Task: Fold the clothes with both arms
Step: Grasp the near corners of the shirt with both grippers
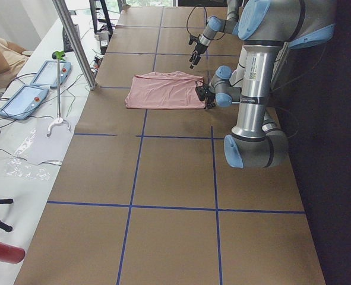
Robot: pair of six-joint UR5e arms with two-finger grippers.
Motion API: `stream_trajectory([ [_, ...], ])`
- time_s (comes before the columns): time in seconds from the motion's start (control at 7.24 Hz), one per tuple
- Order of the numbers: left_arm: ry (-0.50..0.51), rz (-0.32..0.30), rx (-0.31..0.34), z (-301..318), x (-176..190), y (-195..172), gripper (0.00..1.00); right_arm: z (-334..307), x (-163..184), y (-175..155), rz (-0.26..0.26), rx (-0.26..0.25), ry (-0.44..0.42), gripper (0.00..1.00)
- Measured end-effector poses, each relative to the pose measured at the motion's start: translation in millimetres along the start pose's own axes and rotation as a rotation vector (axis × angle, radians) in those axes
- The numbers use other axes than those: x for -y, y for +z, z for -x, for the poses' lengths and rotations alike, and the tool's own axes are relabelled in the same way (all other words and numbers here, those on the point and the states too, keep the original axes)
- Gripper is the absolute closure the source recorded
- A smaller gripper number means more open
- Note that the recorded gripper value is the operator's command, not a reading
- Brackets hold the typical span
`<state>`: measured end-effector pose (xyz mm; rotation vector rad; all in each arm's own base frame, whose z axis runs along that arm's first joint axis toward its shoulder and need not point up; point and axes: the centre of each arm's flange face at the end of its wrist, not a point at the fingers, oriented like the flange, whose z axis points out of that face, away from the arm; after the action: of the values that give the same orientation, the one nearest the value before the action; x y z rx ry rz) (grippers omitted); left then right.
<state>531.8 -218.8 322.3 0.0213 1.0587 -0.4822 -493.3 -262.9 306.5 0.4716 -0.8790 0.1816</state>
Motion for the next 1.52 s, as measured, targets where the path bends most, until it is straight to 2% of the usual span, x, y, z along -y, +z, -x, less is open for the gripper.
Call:
stream_trajectory([
  [0.14, 0.003, 0.000, 0.006, 1.8, -0.8, 2.3, 0.43, 0.0, 0.0, 0.0, 0.000, 0.000, 0.000, 0.00],
  [0.28, 0.004, 0.001, 0.008, 2.5, -1.7, 3.4, 0.63, 0.0, 0.0, 0.0, 0.000, 0.000, -0.001, 0.00],
  [0.41, 0.004, 0.001, 0.008, 2.0, -2.4, 3.9, 1.00, 0.0, 0.0, 0.0, 0.000, 0.000, -0.001, 0.00],
  [0.97, 0.003, 0.003, -0.003, -2.7, -2.1, 0.7, 1.00, 0.0, 0.0, 0.2, 0.000, 0.000, -0.001, 0.00],
  [1.1, 0.006, 0.002, -0.005, -3.5, -1.4, -0.3, 1.00, 1.9, -1.3, 0.2, 0.003, 0.002, 0.015, 0.03],
  [1.38, 0.007, 0.001, -0.010, -4.7, -0.3, -2.0, 1.00, 20.7, -13.2, -1.9, 0.028, 0.001, 0.150, 0.12],
  [1.52, 0.006, 0.000, -0.011, -5.2, 0.1, -2.7, 1.00, 39.2, -19.4, -2.6, 0.043, -0.028, 0.217, 0.16],
])
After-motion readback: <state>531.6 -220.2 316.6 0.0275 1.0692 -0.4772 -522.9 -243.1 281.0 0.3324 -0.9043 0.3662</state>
